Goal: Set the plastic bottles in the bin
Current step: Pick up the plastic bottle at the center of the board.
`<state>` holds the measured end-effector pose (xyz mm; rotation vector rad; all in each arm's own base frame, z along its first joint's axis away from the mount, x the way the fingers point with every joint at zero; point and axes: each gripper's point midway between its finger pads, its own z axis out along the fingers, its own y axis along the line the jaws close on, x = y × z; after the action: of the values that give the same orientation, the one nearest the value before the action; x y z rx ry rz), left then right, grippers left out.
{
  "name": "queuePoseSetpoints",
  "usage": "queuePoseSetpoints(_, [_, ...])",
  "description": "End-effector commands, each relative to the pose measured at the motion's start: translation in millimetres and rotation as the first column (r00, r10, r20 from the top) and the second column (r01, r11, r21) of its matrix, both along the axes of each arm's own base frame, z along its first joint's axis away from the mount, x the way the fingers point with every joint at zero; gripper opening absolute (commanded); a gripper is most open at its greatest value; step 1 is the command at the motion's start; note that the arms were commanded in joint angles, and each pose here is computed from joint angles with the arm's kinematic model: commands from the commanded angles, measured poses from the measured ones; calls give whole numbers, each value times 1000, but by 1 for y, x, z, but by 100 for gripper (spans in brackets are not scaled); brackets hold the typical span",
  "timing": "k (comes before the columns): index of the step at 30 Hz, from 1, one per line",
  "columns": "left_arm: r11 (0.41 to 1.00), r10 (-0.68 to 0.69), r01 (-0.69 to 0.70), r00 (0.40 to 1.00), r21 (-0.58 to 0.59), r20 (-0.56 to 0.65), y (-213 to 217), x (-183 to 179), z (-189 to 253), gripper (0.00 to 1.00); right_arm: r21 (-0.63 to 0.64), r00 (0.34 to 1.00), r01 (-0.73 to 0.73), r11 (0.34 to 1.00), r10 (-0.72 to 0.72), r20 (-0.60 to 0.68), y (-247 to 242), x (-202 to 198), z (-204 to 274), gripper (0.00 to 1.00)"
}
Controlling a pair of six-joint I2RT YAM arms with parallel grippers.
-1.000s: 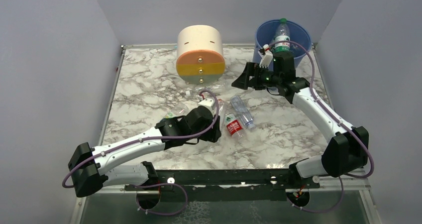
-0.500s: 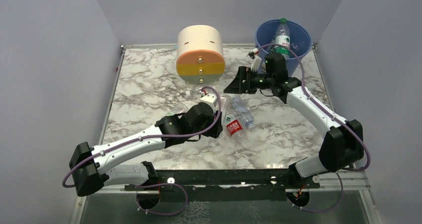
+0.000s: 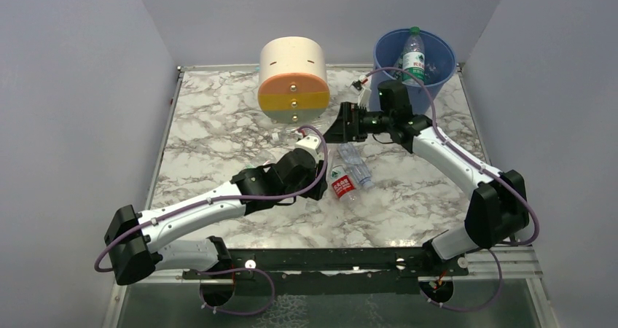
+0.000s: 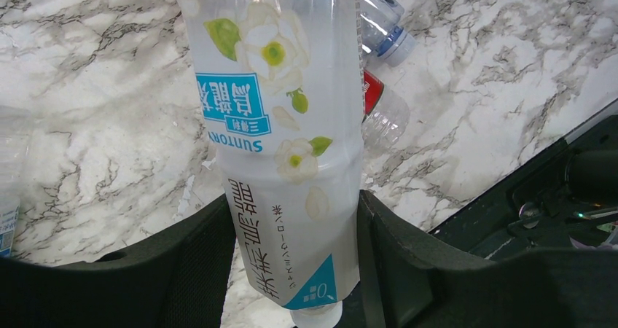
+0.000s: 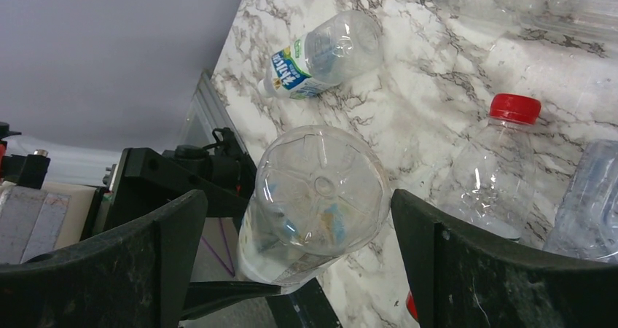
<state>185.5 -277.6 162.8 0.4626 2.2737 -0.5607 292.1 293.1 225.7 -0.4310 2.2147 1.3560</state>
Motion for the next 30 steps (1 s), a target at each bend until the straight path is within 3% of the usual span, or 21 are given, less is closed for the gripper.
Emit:
queuePoseSetpoints(1, [999, 8, -4, 997, -53, 77, -13, 13, 29, 59, -7, 998, -54, 999, 53, -33, 9, -9, -13, 100])
queuePoseSetpoints(8, [998, 3, 2, 996, -57, 89, -16, 16, 33, 59, -19, 997, -71, 997, 70, -42, 14, -12, -18, 100])
queuePoseSetpoints(17, [998, 0, 5, 996, -57, 86, -18, 16, 32, 62, -8, 997, -73, 997, 73, -27, 16, -13, -14, 73])
queuePoseSetpoints(21, [998, 2, 3, 996, -56, 85, -18, 16, 32, 70, -5, 998, -67, 998, 67, -15, 16, -12, -10, 65])
queuePoseSetpoints(26, [998, 12, -6, 996, -66, 91, -16, 16, 36, 84, -12, 999, -50, 999, 50, 2, 15, -9, -6, 65])
queuePoseSetpoints(28, [997, 15, -8, 995, -73, 95, -15, 16, 40, 98, -18, 999, -41, 999, 41, 7, 14, -7, -6, 65])
queuePoseSetpoints(30, [996, 18, -9, 995, -88, 102, -14, 16, 45, 99, -24, 999, -38, 999, 38, 12, 14, -5, -5, 65])
